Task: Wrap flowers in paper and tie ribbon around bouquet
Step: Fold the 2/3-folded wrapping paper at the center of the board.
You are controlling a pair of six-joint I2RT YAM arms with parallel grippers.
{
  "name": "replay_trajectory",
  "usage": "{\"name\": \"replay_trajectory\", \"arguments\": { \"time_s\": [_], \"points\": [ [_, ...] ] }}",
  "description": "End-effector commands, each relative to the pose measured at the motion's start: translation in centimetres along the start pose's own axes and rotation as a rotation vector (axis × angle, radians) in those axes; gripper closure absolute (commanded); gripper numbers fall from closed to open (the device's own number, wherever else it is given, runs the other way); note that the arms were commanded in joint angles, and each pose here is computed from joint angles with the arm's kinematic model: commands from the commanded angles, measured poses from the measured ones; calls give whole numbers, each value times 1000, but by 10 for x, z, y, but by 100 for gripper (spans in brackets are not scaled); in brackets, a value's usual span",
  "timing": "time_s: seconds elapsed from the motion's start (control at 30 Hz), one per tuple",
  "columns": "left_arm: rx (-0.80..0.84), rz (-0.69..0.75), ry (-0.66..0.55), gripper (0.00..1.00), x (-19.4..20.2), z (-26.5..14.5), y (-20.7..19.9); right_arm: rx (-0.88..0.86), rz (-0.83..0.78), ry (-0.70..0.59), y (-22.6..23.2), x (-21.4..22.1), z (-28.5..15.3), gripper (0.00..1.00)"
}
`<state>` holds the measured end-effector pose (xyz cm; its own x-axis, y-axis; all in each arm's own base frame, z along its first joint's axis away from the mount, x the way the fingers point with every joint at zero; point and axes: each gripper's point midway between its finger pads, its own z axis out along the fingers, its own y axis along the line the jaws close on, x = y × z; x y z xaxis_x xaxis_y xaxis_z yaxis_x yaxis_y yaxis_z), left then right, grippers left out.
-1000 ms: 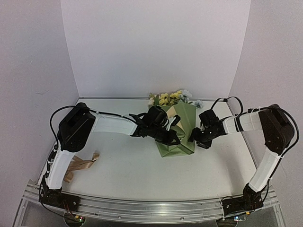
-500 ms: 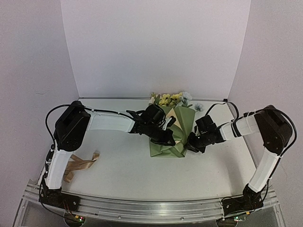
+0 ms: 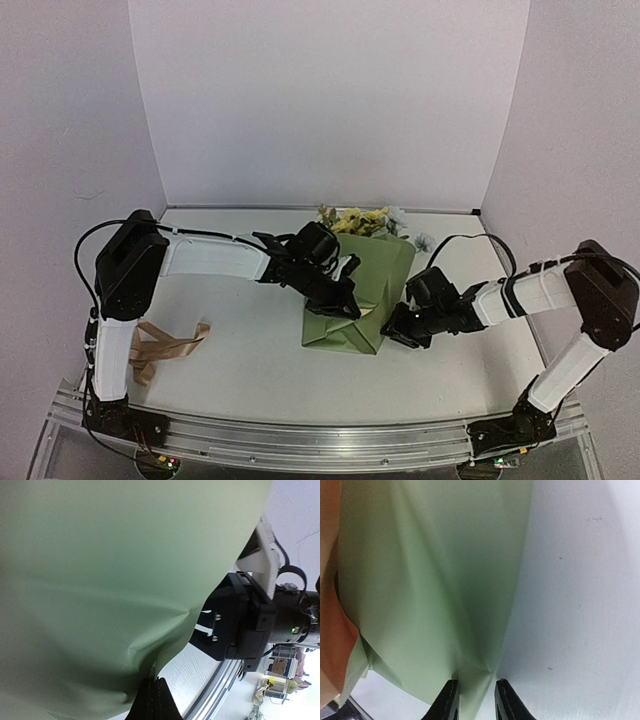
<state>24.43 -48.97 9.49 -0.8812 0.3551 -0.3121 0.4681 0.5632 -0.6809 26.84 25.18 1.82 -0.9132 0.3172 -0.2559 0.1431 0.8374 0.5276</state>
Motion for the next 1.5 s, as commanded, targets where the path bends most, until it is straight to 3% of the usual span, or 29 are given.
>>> {"name": "replay_trajectory", "arguments": {
  "time_s": [0.0,0.2,0.33,0.47,0.77,0.93,1.07,1.2,1.3,1.4,1.47],
  "points": [
    [21,0,16,100,4,2,-7,5,10,-112,7,-20,-32,66],
    [28,6,25,100,4,9,-11,-22,-23,-186,26,-39,-63,47],
    [32,12,32,100,4,13,-13,-34,-56,-177,51,-53,-53,43],
    [29,20,35,100,4,15,-13,-28,-48,-158,60,-65,-36,46],
    [30,31,16,100,1,11,-16,7,-4,-158,51,-71,-25,64],
    [32,29,11,100,1,11,-16,8,7,-171,43,-68,-33,49],
    [38,26,11,100,0,13,-16,-2,20,-158,44,-66,-30,50],
    [46,30,11,100,-1,13,-18,-6,25,-162,46,-68,-28,59],
    [53,36,10,99,-1,12,-20,-2,24,-164,47,-72,-25,75],
    [58,42,-5,86,0,5,-23,12,15,-161,45,-74,-19,98],
    [69,48,-21,68,-1,-3,-28,22,3,-160,43,-75,-15,100]
  ]
}}
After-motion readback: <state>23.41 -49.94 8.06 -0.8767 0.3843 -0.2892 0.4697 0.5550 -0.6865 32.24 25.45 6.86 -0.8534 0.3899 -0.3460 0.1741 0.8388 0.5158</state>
